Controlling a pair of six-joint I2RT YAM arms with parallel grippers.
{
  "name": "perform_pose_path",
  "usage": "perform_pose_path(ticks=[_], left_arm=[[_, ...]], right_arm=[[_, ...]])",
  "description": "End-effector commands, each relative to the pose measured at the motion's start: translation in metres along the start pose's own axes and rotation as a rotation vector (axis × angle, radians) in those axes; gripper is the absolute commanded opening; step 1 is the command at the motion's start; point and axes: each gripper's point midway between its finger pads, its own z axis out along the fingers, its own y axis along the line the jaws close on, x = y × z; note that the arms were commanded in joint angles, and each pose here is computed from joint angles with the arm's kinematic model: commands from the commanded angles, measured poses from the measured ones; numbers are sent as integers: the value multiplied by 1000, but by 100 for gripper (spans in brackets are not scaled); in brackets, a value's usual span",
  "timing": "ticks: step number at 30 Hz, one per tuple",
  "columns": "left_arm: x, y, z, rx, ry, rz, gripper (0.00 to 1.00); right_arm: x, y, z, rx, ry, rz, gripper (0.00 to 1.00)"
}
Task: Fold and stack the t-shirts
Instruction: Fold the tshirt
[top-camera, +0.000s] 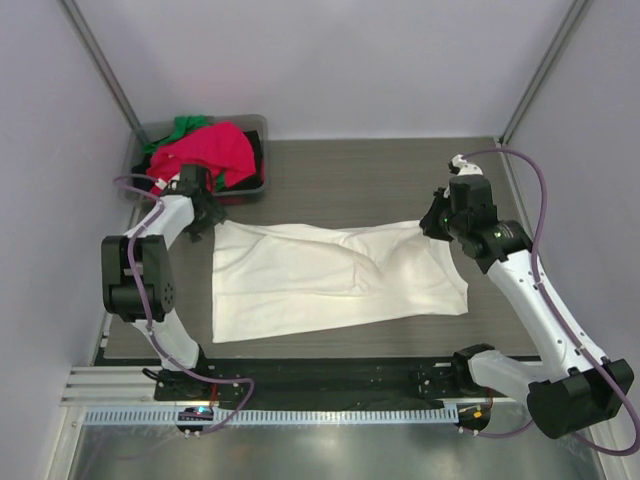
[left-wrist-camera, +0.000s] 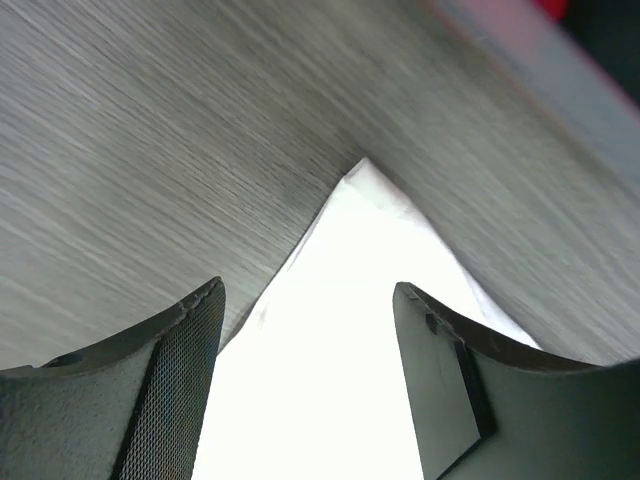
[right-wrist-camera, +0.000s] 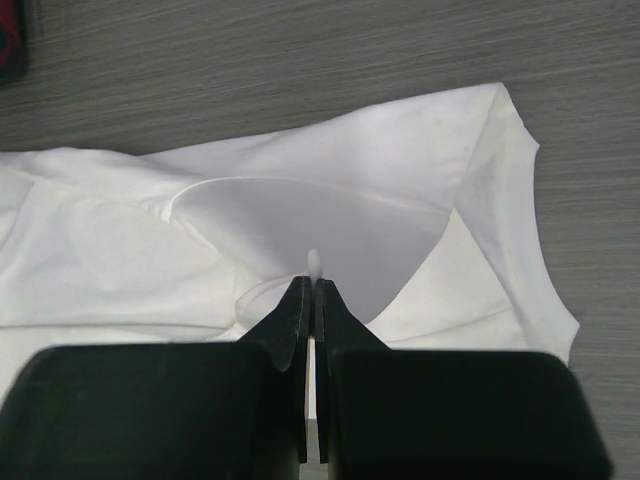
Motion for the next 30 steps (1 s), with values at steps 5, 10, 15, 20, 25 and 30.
perform_pose_path(ticks=[5,10,15,20,25,30], left_arm=[[-17,1,-16,28,-83,-10,67],[-19,-12,-7,70,-79,-33,65],[-23,-28,4,115,-74,-55,64],[-19,-37,19,137,-50,-76,67],[-17,-45,30,172,-51,-129,70],[-12,-53,29,181,-71,-134,72]], right_arm=[[5,-21,-15,76,-30,-13,1],[19,-29,-17,92,-7,-22,1],[26,-25,-19,56,7,-20,1],[40,-22,-21,22,35,-12,1],[57,-29,-24,30,66,-15,1],[63,-30,-25,26,77,-15,1]])
